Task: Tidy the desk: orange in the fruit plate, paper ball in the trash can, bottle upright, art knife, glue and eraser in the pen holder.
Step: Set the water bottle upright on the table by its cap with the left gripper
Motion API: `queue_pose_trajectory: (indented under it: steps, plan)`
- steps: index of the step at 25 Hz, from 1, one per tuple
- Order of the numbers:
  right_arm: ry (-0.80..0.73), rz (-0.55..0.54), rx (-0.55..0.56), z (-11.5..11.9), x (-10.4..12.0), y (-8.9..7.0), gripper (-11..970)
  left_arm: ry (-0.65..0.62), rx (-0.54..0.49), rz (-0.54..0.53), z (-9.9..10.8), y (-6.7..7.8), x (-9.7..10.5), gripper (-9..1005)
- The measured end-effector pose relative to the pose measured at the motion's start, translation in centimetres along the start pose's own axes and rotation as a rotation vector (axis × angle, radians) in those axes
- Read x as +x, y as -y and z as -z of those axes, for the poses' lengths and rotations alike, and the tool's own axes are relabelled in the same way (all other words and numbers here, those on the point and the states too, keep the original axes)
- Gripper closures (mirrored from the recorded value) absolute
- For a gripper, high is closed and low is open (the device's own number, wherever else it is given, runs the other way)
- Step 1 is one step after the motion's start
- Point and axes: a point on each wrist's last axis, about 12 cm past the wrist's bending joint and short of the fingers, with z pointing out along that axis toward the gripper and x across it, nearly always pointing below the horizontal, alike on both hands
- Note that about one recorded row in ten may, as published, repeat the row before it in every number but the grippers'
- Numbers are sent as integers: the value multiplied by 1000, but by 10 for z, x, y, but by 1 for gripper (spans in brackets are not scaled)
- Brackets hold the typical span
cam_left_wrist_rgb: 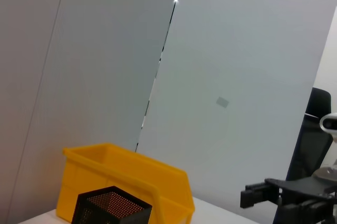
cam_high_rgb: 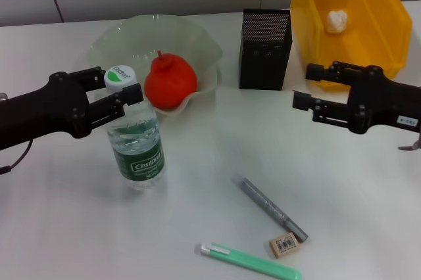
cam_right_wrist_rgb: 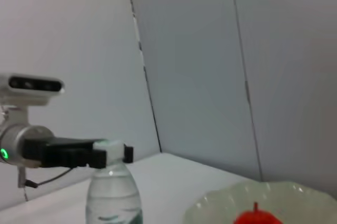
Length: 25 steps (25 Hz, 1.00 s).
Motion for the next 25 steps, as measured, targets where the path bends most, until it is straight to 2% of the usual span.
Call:
queue_pose_trajectory:
  steps: [16, 25]
  plan:
    - [-23, -39, 27, 5, 13, 2, 294, 12, 4, -93, -6, 6, 10, 545]
    - [-32, -41, 29, 6, 15, 1, 294, 29, -5, -122, -8, 11, 25, 544]
